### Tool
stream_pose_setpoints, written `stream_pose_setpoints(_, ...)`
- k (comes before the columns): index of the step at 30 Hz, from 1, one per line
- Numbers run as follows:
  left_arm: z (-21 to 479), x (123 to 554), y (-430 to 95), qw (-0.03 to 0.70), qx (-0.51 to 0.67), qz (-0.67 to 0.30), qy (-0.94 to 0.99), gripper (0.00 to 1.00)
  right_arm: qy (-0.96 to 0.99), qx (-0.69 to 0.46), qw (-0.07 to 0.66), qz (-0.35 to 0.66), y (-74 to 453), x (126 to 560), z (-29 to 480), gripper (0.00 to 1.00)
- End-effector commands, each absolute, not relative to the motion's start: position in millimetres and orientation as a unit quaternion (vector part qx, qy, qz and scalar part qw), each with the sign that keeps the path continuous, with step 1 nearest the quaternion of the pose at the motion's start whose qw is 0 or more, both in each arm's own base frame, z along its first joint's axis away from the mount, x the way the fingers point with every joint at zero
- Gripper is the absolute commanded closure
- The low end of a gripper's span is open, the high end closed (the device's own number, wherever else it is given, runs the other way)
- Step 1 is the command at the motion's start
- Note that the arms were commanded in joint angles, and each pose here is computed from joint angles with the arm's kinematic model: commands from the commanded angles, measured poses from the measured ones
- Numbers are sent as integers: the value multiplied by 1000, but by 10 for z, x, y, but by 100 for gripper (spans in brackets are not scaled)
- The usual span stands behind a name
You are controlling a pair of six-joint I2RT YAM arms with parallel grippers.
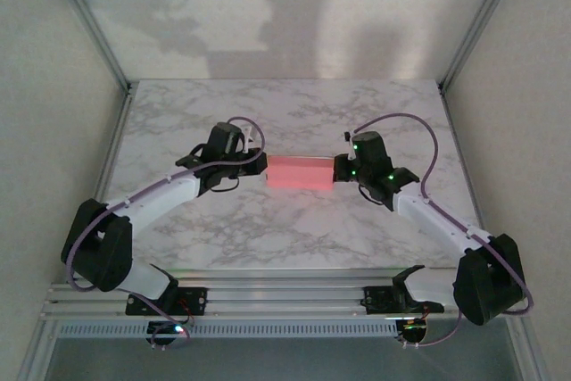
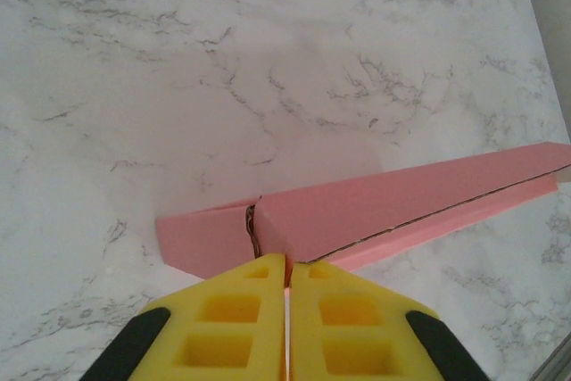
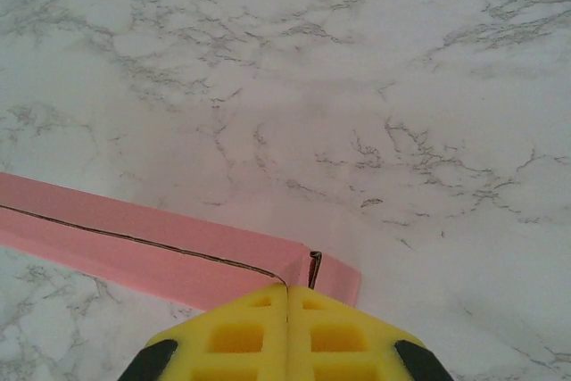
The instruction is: Fold the paper box
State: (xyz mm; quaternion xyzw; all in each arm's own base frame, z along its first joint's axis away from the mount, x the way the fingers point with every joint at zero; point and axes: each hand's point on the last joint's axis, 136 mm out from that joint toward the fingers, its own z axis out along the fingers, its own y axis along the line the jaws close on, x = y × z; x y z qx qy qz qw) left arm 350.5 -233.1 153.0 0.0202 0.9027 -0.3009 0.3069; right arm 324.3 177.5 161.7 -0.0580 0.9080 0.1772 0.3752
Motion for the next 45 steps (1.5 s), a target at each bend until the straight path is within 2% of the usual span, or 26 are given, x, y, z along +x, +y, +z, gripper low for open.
stream_pose_setpoints(1, 1282, 3354, -2225, 280, 14, -269, 922, 91, 935, -68, 312, 154, 1692, 2983, 1226, 100)
stream_pose_setpoints(13, 1207, 3326, -2189, 287, 29, -248, 925, 91, 932, -65, 317, 161, 1675, 2928, 1234, 97)
stream_pose_setpoints(27, 1205, 3332, -2249, 284, 39, -247, 926, 91, 906, -77, 348, 228, 1754, 2856, 1799, 64)
stream_pose_setpoints(34, 1214, 3321, -2273, 283, 43, -247, 926, 91, 902, -27, 361, 237, 1706, 3152, 2008, 49)
stream_pose_setpoints(45, 1232, 3321, -2269, 285, 43, -246, 925, 91, 915, -2, 349, 203, 1672, 3411, 1747, 45)
